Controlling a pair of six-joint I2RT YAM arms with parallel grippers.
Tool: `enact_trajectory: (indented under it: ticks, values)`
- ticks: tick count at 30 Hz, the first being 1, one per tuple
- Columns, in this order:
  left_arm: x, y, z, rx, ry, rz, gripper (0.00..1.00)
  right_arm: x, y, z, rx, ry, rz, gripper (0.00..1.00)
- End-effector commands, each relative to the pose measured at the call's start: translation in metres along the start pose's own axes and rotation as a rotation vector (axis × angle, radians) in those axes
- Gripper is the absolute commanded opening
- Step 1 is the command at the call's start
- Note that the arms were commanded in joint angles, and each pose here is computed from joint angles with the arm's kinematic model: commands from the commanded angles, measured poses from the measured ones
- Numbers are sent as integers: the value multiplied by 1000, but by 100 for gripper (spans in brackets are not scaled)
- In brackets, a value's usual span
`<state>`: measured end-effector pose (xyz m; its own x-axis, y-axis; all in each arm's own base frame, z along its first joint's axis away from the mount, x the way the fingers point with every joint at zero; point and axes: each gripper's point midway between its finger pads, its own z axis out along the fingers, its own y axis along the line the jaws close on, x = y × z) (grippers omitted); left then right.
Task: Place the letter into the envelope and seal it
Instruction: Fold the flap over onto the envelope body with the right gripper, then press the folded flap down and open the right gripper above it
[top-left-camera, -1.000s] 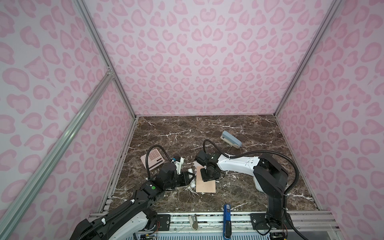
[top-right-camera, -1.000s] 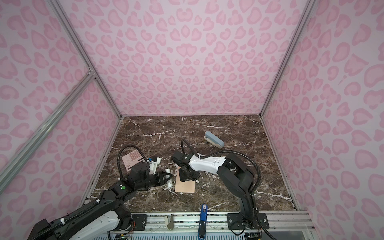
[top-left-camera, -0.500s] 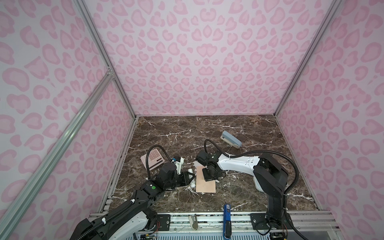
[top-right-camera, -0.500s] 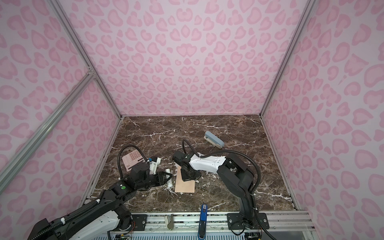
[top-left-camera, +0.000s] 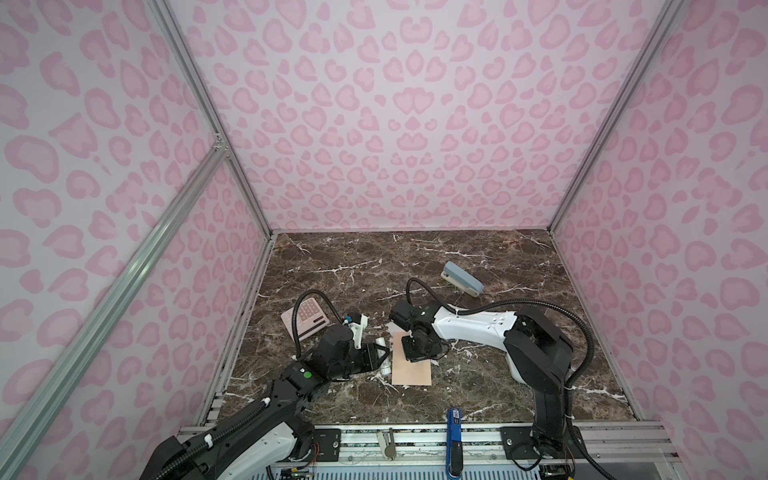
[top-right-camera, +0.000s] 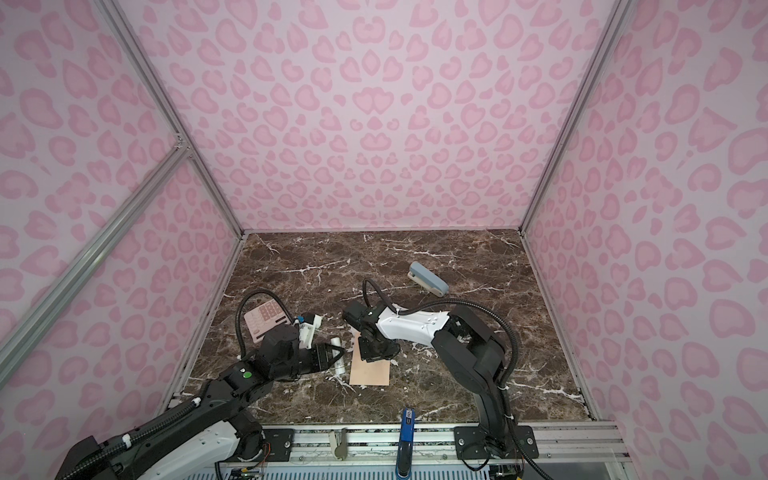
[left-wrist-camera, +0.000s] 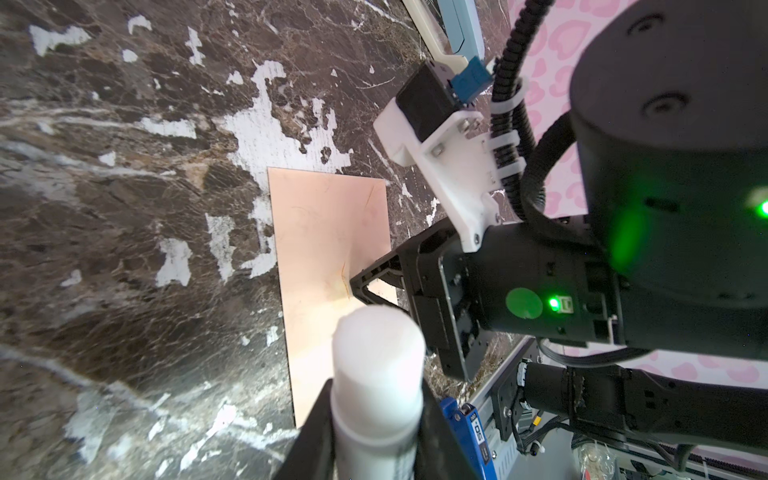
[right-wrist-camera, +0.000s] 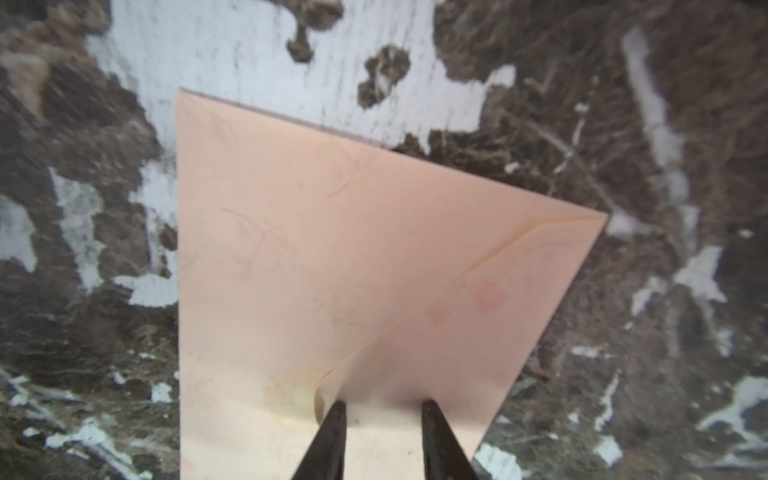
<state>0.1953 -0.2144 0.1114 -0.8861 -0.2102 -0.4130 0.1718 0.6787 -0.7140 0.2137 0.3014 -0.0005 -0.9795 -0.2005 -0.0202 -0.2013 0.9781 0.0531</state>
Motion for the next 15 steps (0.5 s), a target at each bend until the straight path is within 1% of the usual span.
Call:
enact_trajectory:
  ticks: [1, 4, 15]
  values:
    - [-6, -6, -1, 19, -16, 18, 12, 25, 15, 50, -70, 144, 4, 32]
    - [-6, -7, -1, 21, -19, 19, 12, 24, 16, 51, -71, 142, 8, 33]
    - [-4, -5, -1, 22, -16, 14, 12, 26, 18, 55, -66, 155, 4, 40]
